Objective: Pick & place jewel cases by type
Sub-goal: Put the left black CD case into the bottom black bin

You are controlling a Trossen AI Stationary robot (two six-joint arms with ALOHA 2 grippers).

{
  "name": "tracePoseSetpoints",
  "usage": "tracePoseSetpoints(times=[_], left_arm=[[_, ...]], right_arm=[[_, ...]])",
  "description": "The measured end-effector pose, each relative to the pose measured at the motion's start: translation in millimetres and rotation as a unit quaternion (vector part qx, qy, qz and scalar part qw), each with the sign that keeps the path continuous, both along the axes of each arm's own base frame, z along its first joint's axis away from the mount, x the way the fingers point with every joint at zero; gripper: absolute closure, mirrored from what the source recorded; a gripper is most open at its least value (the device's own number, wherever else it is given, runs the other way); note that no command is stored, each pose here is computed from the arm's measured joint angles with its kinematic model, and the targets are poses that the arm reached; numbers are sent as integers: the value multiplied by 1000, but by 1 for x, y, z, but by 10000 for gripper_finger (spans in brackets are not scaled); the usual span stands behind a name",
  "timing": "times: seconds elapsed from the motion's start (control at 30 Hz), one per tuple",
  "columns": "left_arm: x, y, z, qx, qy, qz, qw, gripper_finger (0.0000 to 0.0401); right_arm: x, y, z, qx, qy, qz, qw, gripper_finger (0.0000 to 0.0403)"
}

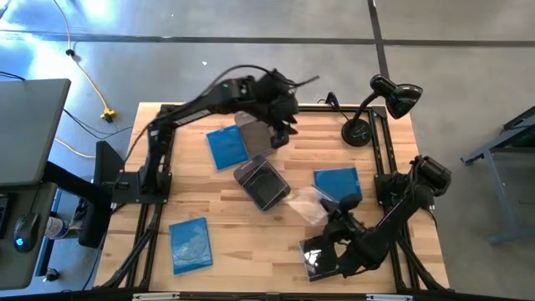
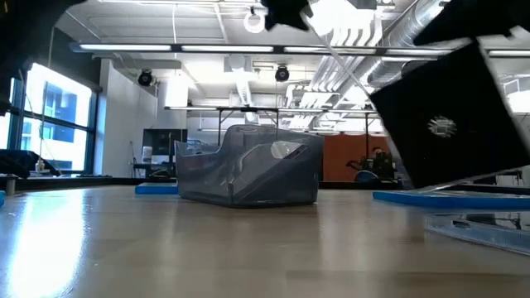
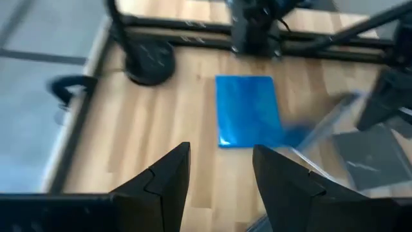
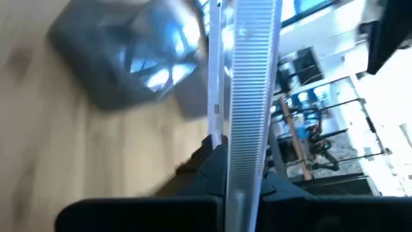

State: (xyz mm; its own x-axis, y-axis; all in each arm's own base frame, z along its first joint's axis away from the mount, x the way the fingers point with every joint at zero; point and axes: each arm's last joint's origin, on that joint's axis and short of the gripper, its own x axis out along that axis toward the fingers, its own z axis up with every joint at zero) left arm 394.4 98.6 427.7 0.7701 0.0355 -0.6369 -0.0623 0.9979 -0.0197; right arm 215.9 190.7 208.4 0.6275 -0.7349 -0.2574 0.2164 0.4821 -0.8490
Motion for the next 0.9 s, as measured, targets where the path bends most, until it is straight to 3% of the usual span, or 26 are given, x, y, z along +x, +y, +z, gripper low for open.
tracePoseSetpoints(times=[0.27, 0.6, 0.77, 0.9], left_arm=[[-38, -8, 41, 37, -46, 32, 998, 233], [-51, -9, 54, 62, -64, 60, 994, 233], [-61, -7, 61, 138, -50, 103, 984, 233], [-76, -6, 70, 207, -29, 159, 965, 233]], right_arm=[[30, -13, 23, 9, -46, -36, 998, 393], [75, -35, 55, -74, -103, -68, 990, 395], [101, -54, 72, -60, -129, -115, 983, 395], [120, -69, 87, -24, -198, -155, 968, 400]])
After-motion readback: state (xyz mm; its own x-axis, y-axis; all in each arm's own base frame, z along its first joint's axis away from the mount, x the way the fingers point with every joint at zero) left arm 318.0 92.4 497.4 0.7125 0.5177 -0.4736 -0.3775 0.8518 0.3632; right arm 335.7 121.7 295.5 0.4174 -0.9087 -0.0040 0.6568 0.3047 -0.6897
